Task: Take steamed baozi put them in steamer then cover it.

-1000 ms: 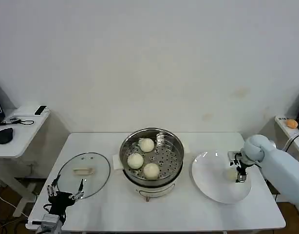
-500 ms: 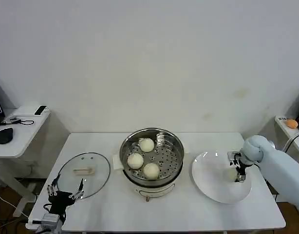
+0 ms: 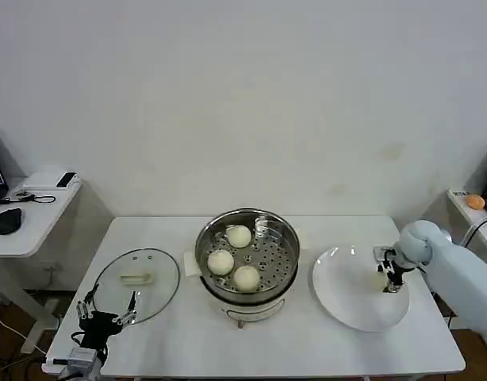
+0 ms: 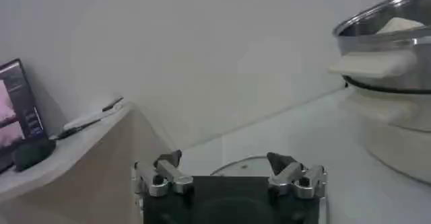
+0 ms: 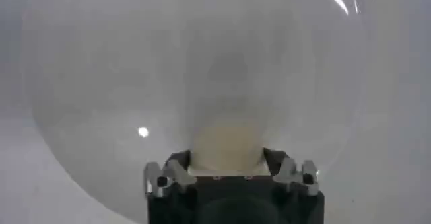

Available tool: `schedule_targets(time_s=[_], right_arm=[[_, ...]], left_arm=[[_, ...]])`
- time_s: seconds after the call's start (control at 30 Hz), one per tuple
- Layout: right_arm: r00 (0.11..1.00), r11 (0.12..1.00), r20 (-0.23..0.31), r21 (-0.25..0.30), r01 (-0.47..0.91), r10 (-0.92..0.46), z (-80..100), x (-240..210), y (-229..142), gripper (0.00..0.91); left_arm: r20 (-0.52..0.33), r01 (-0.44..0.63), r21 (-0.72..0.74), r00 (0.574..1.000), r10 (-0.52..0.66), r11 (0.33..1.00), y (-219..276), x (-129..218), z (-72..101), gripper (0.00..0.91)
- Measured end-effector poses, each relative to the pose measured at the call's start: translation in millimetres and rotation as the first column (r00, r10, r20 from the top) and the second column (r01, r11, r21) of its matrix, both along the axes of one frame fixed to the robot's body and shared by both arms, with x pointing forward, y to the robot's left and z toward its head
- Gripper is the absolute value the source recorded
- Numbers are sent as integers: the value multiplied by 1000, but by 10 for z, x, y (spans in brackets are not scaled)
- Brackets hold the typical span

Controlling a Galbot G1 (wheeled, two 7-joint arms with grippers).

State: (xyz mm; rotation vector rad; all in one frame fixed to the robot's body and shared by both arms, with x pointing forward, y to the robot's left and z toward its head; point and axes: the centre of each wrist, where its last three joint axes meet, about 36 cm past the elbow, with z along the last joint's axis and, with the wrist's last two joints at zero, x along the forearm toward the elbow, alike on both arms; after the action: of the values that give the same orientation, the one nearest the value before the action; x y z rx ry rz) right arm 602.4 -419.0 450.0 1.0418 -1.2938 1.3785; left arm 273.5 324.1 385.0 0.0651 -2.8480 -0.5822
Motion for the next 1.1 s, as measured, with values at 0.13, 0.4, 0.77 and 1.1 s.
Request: schedule_targets(time_s=[0.13,0.4,0.77,1.1], right_arm=[[1000,1000,11,3,9,-9,43,-1,-30,645],[999,999,43,26,19,-20,326,26,-43,655],[990,989,132,134,-59,41,1158,67,357,655],[972,936,194,296,-190,136,1937,155,1178,655]], left_arm=[[0,2,-2,1000,-2,1000,-12,2,-3,907],[10,7,-1,1000,-7,1000,-8,49,13,907],[20,11,-1,1000,-11,1000,-3,111,29,907],[32,13,12,999,-13,1000,6,99,64,907]])
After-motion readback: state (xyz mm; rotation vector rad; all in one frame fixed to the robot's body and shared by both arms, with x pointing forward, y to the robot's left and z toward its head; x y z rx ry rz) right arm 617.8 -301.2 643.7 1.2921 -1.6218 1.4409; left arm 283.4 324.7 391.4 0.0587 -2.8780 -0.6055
